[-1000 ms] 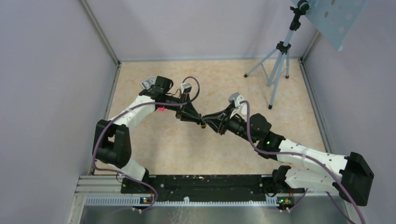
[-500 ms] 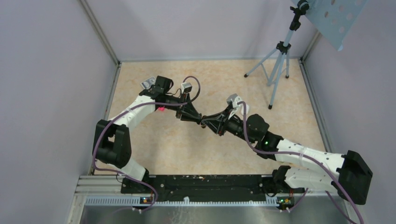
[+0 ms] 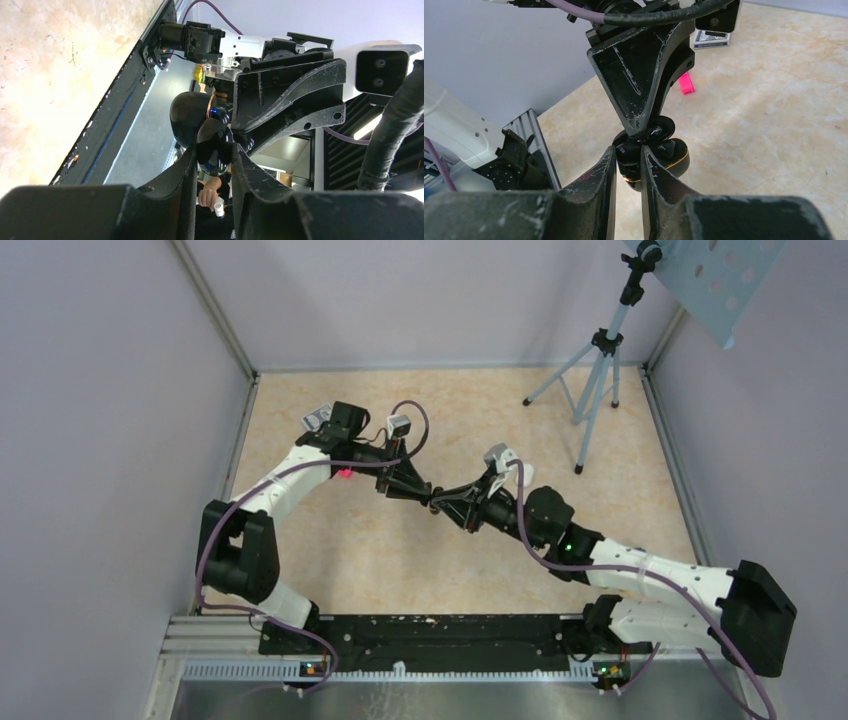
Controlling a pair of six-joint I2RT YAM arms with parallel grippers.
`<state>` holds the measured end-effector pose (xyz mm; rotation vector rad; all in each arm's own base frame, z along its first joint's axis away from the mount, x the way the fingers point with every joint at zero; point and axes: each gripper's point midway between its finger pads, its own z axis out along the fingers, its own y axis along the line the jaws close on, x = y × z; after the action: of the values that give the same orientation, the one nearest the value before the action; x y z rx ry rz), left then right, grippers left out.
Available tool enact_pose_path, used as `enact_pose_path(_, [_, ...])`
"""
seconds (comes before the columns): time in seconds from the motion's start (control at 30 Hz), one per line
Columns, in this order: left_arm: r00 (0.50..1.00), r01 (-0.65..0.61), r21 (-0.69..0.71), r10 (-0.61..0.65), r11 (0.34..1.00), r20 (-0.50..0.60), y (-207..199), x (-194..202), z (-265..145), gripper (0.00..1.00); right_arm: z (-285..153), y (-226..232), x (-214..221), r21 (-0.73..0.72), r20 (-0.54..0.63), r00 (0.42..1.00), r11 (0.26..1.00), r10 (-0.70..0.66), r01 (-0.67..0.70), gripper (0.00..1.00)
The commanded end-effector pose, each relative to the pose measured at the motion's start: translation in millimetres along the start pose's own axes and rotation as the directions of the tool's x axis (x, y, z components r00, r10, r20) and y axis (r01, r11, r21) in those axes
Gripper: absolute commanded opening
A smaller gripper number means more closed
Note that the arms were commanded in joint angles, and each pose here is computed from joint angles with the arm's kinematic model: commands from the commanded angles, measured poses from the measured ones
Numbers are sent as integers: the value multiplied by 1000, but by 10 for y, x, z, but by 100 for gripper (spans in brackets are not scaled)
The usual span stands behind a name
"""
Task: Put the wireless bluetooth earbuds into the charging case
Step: Insert the left earbud into the left side groove of the charging case.
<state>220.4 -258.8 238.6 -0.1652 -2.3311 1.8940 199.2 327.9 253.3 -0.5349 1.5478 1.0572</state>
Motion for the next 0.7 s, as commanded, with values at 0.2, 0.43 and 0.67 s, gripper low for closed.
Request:
enact_pose_path(0.2, [998, -66, 43, 67, 997, -18, -149, 112, -27, 0, 16, 5, -128, -6, 59, 998, 1000, -4, 4, 2])
enact_pose_path(0.43, [998, -61, 46, 62, 997, -23, -140, 135, -28, 0, 25, -13, -101, -2, 62, 998, 1000, -6, 6, 2])
enact_pose_path(0.67, [998, -39, 72, 42, 997, -47, -168, 145, -27, 0, 18, -9, -52, -12, 62, 998, 1000, 9, -9, 2])
